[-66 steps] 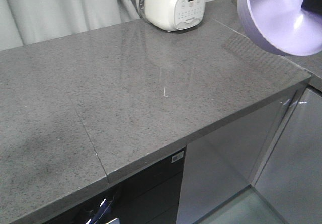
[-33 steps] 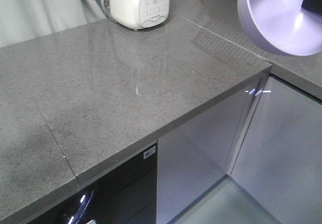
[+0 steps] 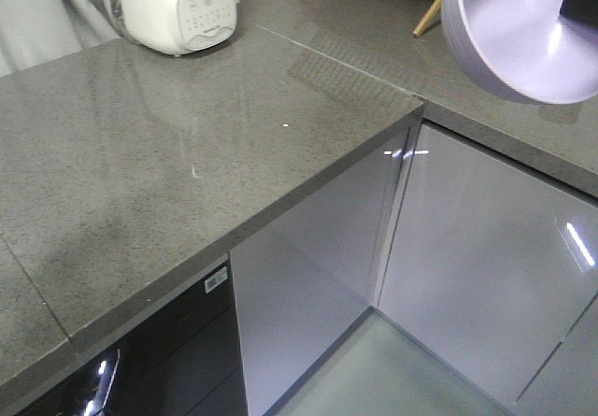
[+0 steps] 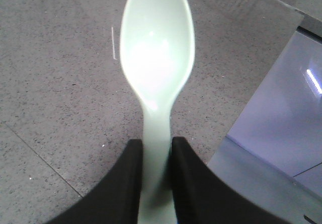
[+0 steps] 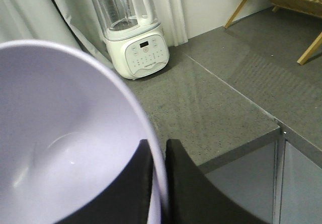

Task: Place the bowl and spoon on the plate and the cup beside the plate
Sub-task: 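Drive the base around the counter corner holding spoon and bowl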

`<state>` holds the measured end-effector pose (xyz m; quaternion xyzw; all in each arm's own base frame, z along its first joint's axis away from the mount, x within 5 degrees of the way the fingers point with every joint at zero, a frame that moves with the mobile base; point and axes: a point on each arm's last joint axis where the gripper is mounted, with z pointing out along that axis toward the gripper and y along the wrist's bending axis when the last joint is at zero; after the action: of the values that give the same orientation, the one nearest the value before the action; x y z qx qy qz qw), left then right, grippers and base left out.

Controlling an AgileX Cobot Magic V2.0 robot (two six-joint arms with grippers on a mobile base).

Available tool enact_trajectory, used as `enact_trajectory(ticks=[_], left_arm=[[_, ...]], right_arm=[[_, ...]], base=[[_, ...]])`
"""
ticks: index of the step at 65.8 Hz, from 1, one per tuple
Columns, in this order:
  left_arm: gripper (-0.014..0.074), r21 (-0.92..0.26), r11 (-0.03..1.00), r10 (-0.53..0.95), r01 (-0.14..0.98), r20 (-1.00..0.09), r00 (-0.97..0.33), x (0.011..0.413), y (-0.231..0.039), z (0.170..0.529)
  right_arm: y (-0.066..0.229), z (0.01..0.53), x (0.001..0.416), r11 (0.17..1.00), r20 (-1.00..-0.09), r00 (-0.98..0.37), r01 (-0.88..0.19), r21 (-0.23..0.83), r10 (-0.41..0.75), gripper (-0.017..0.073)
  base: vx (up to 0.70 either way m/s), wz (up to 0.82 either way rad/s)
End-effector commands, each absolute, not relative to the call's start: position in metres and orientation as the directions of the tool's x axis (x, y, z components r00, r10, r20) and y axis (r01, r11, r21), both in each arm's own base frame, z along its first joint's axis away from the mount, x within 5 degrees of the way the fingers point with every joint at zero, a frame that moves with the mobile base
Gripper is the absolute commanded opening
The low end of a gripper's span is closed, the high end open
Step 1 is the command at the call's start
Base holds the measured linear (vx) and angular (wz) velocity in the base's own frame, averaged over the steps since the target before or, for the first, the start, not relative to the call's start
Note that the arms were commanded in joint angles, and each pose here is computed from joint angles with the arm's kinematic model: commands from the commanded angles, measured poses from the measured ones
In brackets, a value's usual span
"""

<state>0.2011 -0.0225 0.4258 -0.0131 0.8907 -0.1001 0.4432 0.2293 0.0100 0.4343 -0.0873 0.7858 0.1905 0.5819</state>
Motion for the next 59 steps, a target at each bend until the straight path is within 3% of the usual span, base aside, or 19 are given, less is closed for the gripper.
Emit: enact_trajectory(ticks=[1,59], left_arm=[[-0.0006,-0.210,0.974,-0.135,0.085,-0.839,-0.527,0.1968,-0.0239,0.4415],[-0.0006,-0.210,0.974,-0.135,0.085,-0.839,-0.527,0.1968,-0.0239,0.4415]], right_arm=[[0.0110,0.4527,0.2230,0.913,-0.967,-0.227,-0.361,0.193,0.115,-0.0010],[0.0110,0.4527,0.2230,0.913,-0.967,-0.226,-0.360,0.193,0.115,-0.0010]], base=[[-0.03,-0.22],[-0.02,-0.19]])
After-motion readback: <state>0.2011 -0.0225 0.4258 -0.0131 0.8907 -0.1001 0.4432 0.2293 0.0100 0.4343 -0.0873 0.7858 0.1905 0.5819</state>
